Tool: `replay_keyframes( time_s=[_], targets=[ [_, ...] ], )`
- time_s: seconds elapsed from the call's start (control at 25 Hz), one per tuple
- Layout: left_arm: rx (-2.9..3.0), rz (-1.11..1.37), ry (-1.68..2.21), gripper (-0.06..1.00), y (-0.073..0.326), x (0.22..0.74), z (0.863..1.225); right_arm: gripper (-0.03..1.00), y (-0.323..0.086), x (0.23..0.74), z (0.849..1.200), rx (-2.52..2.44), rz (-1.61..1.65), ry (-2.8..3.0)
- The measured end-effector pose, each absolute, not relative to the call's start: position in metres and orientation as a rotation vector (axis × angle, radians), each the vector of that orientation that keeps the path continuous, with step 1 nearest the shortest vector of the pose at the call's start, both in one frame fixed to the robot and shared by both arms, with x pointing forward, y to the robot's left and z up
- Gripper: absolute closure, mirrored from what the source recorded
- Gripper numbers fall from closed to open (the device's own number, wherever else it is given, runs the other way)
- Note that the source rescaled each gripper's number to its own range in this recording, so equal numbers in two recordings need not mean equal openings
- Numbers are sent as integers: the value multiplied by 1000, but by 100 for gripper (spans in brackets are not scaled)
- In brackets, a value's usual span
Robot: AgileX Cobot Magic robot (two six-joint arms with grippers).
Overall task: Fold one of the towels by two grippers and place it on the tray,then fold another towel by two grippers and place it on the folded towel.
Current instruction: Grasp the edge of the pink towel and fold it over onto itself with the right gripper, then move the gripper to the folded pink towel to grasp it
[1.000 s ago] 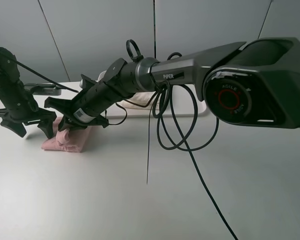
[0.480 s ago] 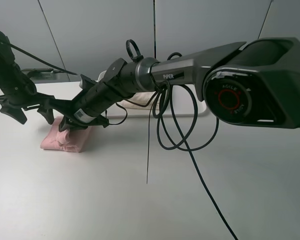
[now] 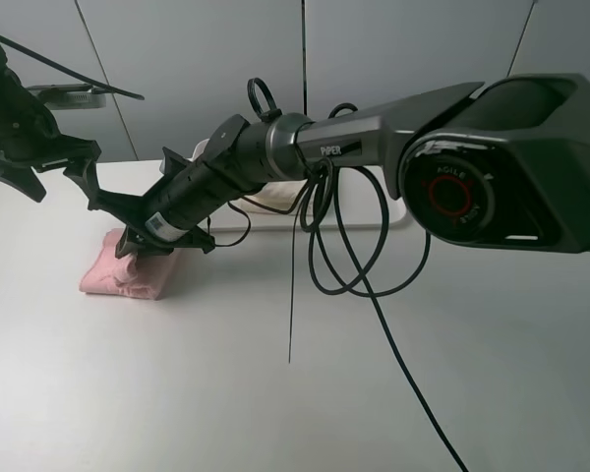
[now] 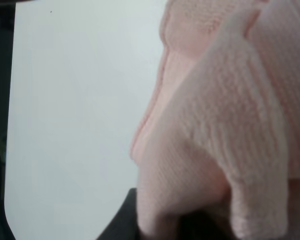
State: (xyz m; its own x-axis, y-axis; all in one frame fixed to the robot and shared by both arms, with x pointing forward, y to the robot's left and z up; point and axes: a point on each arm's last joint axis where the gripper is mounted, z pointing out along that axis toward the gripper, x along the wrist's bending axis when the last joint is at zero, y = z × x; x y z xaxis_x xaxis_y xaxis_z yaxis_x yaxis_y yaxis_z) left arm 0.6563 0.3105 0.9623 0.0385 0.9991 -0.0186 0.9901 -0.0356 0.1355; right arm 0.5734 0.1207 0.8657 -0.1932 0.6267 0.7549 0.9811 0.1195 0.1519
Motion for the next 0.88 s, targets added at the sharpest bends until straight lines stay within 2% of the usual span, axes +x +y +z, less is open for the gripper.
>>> replay_keyframes(
  time_s=[0.2,0.4,0.48,0.68,0.88],
  targets=[
    [2173,60,2080,-5,306,656,964,63,125,575,872,-1549,-951,-1770],
    [2164,22,2055,-5,303,655,964,39,130,576,879,-1463,-1050,-1744],
    [2163,19,2054,-5,303,655,964,34,130,575,880,-1431,-1064,-1758],
    [2161,31,2043,-5,303,658,969,31,124,578,879,-1382,-1053,-1816],
    [2158,36,2031,-5,302,659,972,31,99,598,875,-1402,-982,-1843]
  ],
)
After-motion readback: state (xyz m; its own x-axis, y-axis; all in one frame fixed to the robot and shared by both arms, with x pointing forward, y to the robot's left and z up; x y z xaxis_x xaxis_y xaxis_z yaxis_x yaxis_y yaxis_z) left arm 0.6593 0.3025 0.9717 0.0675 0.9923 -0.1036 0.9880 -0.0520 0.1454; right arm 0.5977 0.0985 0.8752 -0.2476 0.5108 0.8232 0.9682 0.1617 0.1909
